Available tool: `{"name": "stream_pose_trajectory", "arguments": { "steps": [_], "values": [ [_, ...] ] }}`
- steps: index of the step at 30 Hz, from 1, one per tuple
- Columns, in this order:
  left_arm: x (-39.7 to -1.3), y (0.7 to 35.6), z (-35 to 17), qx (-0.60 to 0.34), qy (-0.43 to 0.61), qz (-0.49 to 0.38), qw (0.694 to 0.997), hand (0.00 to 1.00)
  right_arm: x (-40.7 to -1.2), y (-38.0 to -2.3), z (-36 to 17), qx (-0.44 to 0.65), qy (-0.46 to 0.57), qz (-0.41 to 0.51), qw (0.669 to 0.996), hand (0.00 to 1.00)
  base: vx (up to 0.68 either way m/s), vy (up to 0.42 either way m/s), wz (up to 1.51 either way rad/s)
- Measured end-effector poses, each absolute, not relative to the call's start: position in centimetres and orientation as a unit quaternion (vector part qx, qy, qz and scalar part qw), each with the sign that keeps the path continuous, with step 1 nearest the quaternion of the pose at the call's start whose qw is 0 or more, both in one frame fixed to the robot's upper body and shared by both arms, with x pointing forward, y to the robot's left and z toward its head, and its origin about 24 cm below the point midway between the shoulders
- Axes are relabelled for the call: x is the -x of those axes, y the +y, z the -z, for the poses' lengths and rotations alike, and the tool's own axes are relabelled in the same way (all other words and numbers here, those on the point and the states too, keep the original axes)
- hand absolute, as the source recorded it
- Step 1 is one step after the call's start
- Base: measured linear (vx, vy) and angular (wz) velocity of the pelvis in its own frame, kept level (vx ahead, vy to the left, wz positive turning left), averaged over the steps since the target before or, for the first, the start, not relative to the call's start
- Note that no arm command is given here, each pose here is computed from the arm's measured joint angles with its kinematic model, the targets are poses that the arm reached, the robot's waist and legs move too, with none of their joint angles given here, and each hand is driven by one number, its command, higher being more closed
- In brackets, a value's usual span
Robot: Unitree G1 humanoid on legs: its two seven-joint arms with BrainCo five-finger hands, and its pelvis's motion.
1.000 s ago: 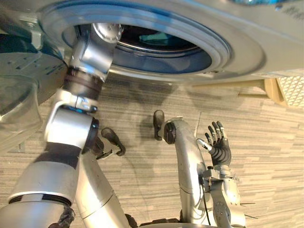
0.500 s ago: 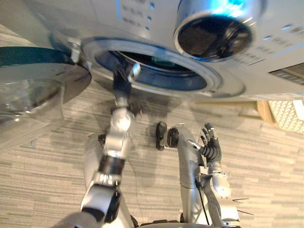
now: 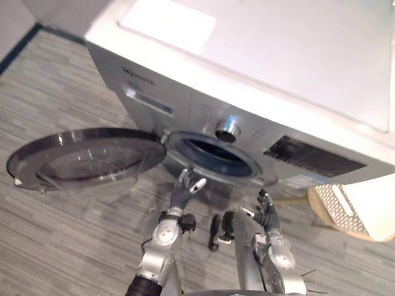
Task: Pick up the laundry basket with both hands and put the clothes into the washing machine.
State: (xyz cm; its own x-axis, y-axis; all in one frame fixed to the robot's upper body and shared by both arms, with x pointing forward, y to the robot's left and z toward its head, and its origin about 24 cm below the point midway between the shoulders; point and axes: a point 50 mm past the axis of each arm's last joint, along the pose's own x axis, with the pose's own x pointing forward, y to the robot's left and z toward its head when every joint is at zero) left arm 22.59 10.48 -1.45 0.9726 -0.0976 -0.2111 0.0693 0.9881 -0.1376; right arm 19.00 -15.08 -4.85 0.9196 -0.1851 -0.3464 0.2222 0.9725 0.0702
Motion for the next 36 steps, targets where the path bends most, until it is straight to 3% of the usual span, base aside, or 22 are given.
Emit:
{"name": "stream_pose_trajectory", "arguments": {
  "steps": [6,10,13,20,23,27,32,36],
  "values": [
    [-18.7,13.6,7.6,-0.006,0.244,-0.013,0.970,0.00,-16.7,-14.9,8.3,-0.047,0.255,0.106,0.960,0.00,0.17,0.003,0.22],
    [-14.9,16.3,12.3,-0.060,0.367,-0.043,0.927,0.00,-14.1,-16.4,12.5,-0.022,0.365,0.098,0.926,0.00,0.14,0.043,-0.09],
    [-12.9,17.7,13.7,-0.082,0.415,-0.058,0.904,0.00,-12.7,-18.7,13.8,-0.004,0.409,0.124,0.904,0.00,0.13,0.088,-0.13],
    [-11.0,19.3,14.8,-0.096,0.459,-0.076,0.880,0.00,-12.7,-19.4,14.2,0.001,0.425,0.134,0.895,0.00,0.02,0.060,-0.09],
    [-11.0,19.1,14.9,-0.097,0.461,-0.075,0.879,0.00,-14.1,-19.2,14.0,0.010,0.418,0.125,0.900,0.00,-0.10,0.047,-0.31],
    [-13.9,18.8,14.0,-0.096,0.426,-0.080,0.896,0.00,-16.9,-19.7,12.8,0.026,0.383,0.118,0.916,0.00,-0.22,0.049,-0.27],
    [-12.9,19.6,14.1,-0.094,0.431,-0.100,0.892,0.00,-14.8,-19.2,13.9,0.019,0.417,0.119,0.901,0.00,-0.17,-0.023,0.27],
    [-14.1,18.3,13.9,-0.087,0.421,-0.091,0.898,0.00,-17.1,-20.0,12.7,0.032,0.382,0.125,0.915,0.00,-0.25,-0.089,0.22]
  ]
}}
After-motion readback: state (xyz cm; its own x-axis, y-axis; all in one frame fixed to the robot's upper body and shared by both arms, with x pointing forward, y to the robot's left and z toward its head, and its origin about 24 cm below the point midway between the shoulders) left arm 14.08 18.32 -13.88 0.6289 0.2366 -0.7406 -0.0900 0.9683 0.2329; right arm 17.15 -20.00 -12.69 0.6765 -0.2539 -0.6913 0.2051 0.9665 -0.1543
